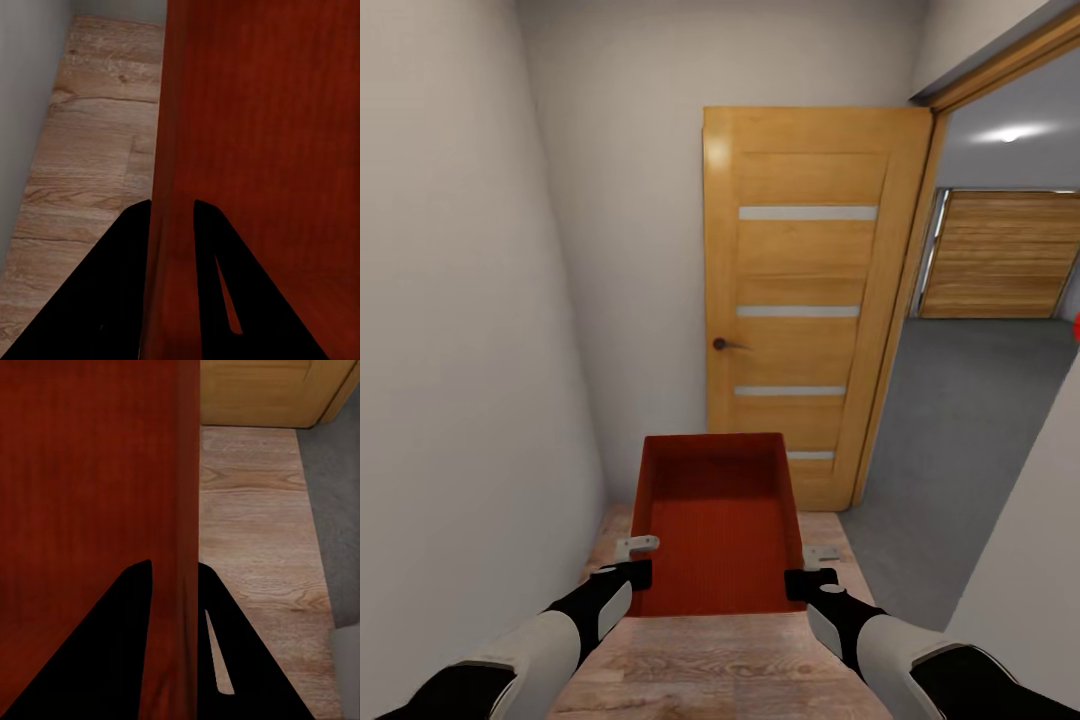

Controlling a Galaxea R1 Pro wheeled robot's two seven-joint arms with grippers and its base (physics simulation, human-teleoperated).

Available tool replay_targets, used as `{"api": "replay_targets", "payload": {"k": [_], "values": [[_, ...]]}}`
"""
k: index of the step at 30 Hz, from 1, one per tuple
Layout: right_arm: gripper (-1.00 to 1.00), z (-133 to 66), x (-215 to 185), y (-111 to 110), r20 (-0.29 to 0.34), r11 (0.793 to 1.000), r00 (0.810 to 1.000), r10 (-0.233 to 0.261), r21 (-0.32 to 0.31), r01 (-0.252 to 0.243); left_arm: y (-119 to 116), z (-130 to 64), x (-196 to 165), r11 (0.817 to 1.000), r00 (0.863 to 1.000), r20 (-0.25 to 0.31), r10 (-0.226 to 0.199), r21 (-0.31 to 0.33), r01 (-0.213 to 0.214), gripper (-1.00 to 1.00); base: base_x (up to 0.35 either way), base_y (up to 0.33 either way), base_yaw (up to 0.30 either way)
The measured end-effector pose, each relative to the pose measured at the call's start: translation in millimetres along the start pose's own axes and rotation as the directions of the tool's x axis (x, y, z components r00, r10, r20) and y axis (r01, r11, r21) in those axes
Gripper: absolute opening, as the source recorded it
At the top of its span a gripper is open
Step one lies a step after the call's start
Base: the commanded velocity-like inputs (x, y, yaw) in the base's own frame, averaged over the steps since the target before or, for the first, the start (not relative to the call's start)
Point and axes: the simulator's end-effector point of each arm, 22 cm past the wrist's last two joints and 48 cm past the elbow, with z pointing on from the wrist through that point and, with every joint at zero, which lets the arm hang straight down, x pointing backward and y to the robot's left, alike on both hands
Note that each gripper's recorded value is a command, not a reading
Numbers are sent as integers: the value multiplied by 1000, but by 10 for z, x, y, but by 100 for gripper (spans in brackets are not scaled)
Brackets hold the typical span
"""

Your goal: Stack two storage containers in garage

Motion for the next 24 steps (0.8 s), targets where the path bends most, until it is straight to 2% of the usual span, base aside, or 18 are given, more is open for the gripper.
{"api": "replay_targets", "payload": {"k": [8, 20, 24], "values": [[-100, 0, -5, 0, 1, 1000, 1000, 0, 0, 0, 0, 0, -3, 1000, 1000, 1, 0, 0, 0, -100, 324, 9, 0], [-100, 0, 0, 1, 0, 1000, 1000, 1, 0, -1, 1, 0, -1, 1000, 1000, 0, 1, 0, -1, -100, 324, 79, 0], [-100, 1, 7, 2, -3, 1000, 1000, 1, 0, -1, 2, 1, 2, 1000, 1000, -3, 1, 0, -1, -100, 274, 20, -135]]}}
